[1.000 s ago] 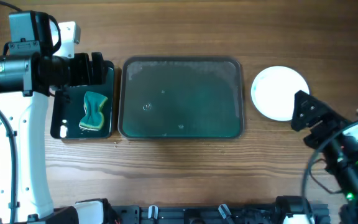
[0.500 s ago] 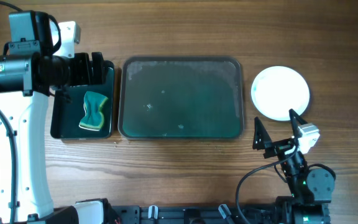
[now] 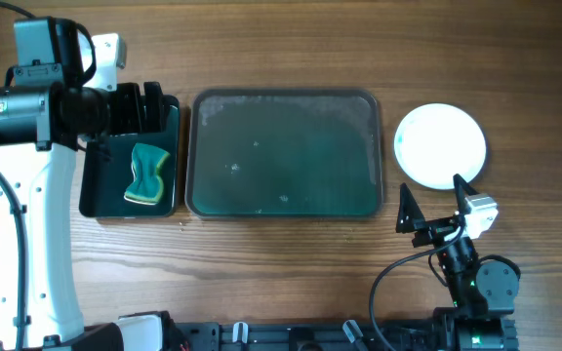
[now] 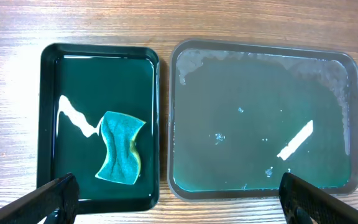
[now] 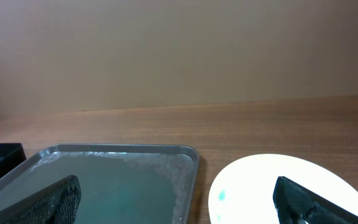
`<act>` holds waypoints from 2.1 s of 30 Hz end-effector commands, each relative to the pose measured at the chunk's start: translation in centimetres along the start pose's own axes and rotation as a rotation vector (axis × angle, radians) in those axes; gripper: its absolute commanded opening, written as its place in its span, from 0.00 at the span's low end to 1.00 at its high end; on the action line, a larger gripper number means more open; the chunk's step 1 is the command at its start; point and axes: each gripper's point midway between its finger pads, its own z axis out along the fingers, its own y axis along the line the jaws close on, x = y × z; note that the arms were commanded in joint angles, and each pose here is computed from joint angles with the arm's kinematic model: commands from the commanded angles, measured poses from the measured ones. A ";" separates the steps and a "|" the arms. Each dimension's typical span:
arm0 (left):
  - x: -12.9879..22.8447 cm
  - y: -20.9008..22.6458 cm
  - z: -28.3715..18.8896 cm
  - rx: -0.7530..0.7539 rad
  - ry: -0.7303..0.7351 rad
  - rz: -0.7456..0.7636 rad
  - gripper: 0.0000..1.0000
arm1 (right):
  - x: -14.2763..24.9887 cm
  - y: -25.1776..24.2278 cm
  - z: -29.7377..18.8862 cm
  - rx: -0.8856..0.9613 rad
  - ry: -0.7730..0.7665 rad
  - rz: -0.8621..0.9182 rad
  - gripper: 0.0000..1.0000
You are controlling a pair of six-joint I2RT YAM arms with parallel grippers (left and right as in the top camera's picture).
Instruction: Clean dirty plates on tray and stack at the side
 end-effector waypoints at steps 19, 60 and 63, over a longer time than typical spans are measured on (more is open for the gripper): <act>7.0 -3.4 -4.9 0.058 -0.822 0.236 1.00 | -0.5 -0.2 -0.1 0.014 -0.024 -0.023 1.00; 14.3 -1.4 5.3 0.110 -0.965 0.138 1.00 | -0.4 -0.2 -0.1 0.015 -0.024 -0.023 1.00; 14.3 -1.4 5.3 0.110 -0.965 0.138 1.00 | -0.4 -0.2 -0.1 0.014 -0.024 -0.023 1.00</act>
